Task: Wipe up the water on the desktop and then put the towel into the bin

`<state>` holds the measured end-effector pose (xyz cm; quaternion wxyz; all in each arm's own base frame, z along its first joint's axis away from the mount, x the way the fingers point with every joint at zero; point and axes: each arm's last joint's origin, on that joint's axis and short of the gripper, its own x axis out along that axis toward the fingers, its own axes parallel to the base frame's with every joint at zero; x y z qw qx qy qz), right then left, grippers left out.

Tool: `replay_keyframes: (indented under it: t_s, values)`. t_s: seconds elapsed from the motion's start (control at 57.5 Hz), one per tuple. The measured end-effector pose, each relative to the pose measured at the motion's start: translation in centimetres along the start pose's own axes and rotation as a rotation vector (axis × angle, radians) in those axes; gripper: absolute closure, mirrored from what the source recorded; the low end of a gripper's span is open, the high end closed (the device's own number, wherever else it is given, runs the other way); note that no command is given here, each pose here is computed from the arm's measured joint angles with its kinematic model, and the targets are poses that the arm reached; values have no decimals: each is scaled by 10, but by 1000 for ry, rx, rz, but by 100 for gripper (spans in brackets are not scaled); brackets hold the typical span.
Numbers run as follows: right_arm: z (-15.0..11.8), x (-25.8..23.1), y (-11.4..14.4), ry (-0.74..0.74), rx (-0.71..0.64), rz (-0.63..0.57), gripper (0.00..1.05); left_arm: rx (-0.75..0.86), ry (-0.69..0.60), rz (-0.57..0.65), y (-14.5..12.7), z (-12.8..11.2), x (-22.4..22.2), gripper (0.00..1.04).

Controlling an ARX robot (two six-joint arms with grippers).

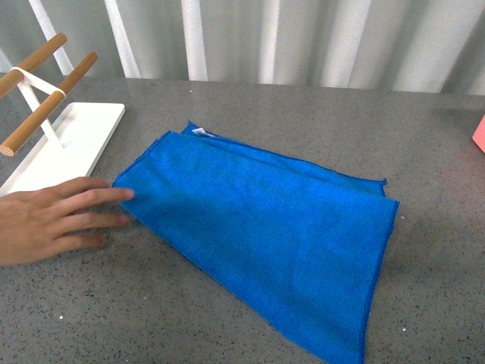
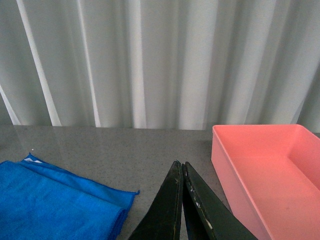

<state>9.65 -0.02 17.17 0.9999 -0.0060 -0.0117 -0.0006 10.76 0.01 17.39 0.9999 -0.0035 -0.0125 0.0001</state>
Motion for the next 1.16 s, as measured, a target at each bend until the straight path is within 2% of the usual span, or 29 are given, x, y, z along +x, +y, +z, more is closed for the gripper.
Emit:
replay_keyframes:
  t_s: [0.087, 0.365, 0.417, 0.782, 0.852, 0.886, 0.939, 1.164]
  values:
    - [0, 0, 0, 3, 1, 0, 102, 0, 32, 0, 0, -4, -7, 101]
    - [0, 0, 0, 3, 1, 0, 102, 0, 6, 1, 0, -3, -11, 101]
    - [0, 0, 0, 3, 1, 0, 100, 0, 5, 0, 0, -3, -11, 94]
    - [0, 0, 0, 3, 1, 0, 37, 0, 5, 1, 0, -3, -11, 29]
    - [0, 0, 0, 3, 2, 0, 19, 0, 5, 1, 0, -3, -11, 13]
    - [0, 0, 0, 3, 1, 0, 14, 0, 5, 1, 0, -3, -11, 6]
    - [0, 0, 0, 3, 2, 0, 5, 2, 5, 1, 0, -3, -11, 7]
    - [0, 0, 0, 3, 2, 0, 7, 2, 5, 1, 0, -3, -11, 7]
